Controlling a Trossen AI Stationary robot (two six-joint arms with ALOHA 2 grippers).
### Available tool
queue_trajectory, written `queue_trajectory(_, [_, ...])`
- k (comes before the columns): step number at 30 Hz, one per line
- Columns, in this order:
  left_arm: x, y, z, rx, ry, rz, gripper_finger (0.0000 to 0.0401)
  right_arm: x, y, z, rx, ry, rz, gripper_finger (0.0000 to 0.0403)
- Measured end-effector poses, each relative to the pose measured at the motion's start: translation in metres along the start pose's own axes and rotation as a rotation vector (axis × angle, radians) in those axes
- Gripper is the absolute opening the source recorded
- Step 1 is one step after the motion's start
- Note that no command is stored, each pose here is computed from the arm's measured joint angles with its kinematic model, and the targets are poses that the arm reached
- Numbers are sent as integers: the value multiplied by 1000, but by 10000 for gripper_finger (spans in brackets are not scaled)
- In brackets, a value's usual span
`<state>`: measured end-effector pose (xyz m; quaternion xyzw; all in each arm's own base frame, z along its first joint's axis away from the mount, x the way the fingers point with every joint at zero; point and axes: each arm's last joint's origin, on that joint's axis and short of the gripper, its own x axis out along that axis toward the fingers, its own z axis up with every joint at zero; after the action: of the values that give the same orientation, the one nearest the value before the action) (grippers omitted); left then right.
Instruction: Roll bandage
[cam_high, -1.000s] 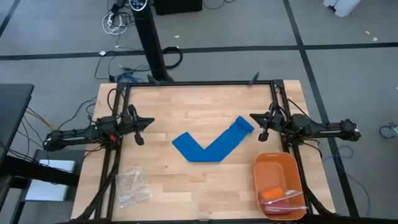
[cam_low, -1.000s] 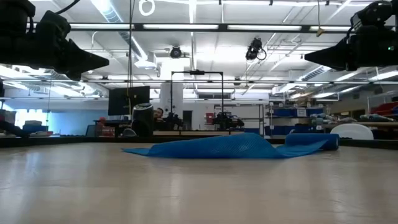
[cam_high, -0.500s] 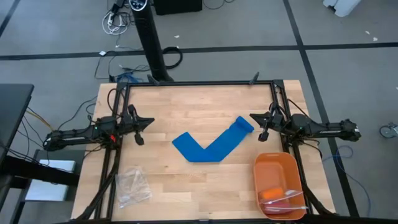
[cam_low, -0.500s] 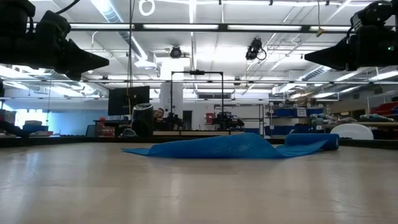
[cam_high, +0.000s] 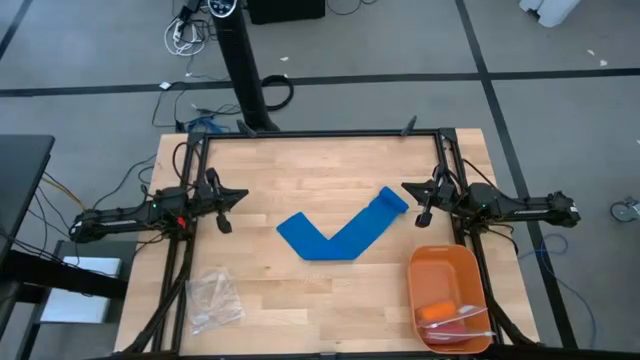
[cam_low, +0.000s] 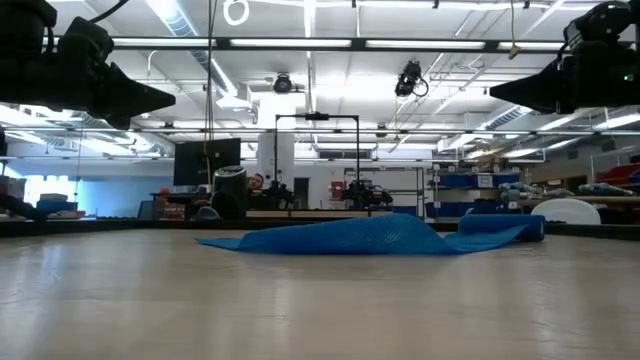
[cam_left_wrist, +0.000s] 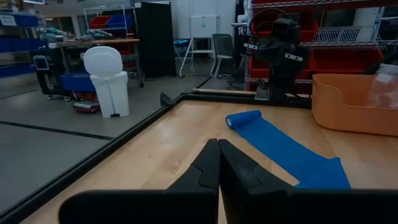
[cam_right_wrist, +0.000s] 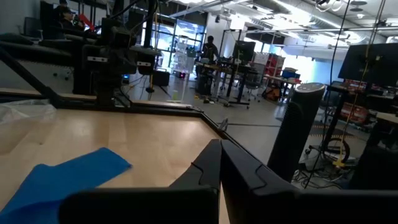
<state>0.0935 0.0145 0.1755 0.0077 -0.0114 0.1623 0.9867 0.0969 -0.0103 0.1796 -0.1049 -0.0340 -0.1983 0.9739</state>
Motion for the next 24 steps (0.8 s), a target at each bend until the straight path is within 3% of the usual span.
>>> queue_trajectory(19, [0,0,0,0,0,0,6,0,0,0,1,-1,0,8])
queue_trajectory(24, [0,0,0,0,0,0,6,0,-1,6,54,-63,17,6])
